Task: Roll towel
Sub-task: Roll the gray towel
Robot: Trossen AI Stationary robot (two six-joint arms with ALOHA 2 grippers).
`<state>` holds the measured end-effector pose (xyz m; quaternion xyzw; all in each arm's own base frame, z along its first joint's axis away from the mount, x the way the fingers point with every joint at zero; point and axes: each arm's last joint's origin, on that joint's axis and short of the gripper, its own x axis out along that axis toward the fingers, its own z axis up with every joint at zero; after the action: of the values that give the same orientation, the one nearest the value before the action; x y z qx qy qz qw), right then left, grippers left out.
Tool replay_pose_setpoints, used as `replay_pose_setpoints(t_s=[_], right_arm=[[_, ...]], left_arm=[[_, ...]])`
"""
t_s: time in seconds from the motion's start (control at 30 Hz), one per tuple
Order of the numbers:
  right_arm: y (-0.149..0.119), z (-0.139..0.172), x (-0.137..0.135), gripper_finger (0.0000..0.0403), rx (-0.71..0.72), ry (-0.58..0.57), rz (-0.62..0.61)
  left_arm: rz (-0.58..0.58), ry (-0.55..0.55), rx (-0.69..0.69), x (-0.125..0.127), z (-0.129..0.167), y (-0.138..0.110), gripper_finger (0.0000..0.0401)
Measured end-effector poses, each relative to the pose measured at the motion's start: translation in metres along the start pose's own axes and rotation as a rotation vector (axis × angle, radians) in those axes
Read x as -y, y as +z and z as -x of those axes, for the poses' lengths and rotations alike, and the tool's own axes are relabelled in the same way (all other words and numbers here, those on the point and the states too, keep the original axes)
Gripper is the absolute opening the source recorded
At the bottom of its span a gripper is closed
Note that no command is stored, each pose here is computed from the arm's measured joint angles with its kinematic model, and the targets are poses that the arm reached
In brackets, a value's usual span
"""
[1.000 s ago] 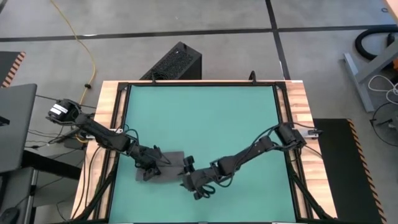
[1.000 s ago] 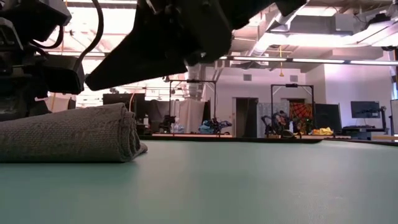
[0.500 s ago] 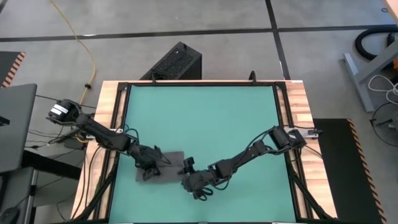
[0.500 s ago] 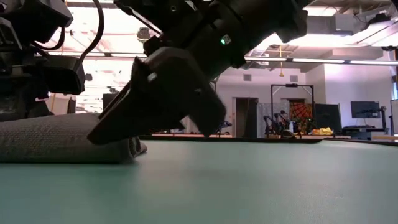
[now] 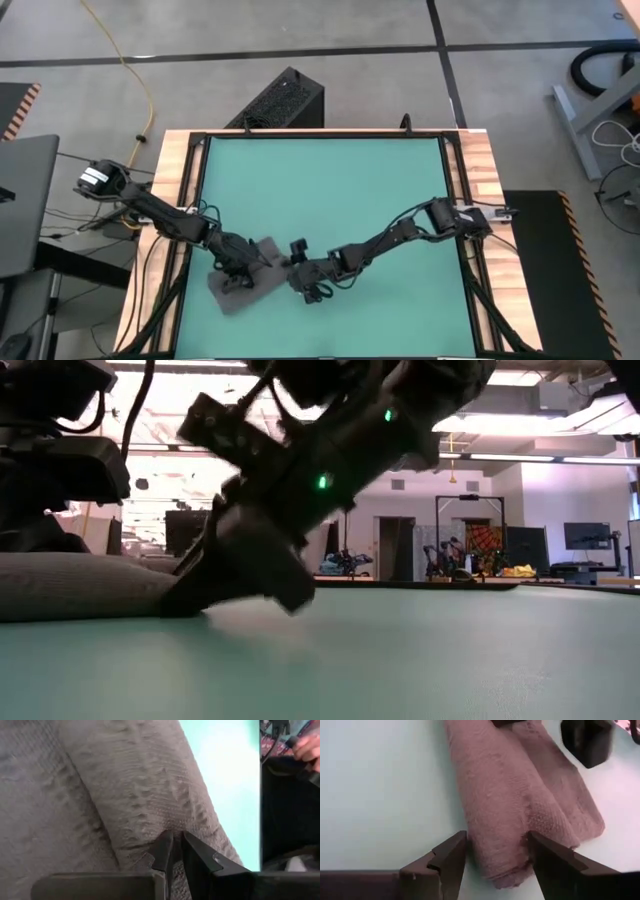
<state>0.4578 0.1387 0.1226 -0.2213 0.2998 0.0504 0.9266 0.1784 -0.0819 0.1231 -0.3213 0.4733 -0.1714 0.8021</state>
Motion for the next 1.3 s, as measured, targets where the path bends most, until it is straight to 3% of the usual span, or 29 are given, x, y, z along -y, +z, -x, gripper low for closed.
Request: replay_pose_setpoints(t_s=[0.27,0.5,0.6,0.73,0.83,0.93,1.13,1.3], right_arm=[[-0.002,-0.017,0.002,0.0189,0.001,-0.029,0.137],[0.009,-0.014,0.008,0.0033,-0.054,0.062,0.166],[0.016,-0.011,0.011,0.0032,-0.091,0.094,0.153],[0.025,-0.005,0.014,0.0039,-0.166,0.135,0.091],[0.033,0.001,0.015,0.0038,-0.221,0.228,0.003],[0.04,0.008,0.015,0.0038,-0.253,0.338,-0.118],[0.052,0.015,0.015,0.0038,-0.283,0.448,-0.275],[0.049,0.013,0.028,0.0038,-0.302,0.612,-0.454]], left_arm=[[-0.062,0.041,0.063,0.002,0.004,0.002,0.0032],[-0.131,0.036,0.104,0.006,0.016,0.004,0.0031],[-0.134,0.055,0.108,0.006,0.025,0.002,0.0031],[-0.128,0.22,0.139,-0.001,0.036,-0.004,0.0031],[-0.164,0.354,0.185,-0.006,0.038,-0.005,0.0031],[-0.2,0.41,0.206,-0.01,0.033,-0.001,0.0031],[-0.246,0.395,0.219,-0.018,0.014,0.01,0.0031],[-0.319,0.371,0.253,-0.016,0.002,0.02,0.0028]])
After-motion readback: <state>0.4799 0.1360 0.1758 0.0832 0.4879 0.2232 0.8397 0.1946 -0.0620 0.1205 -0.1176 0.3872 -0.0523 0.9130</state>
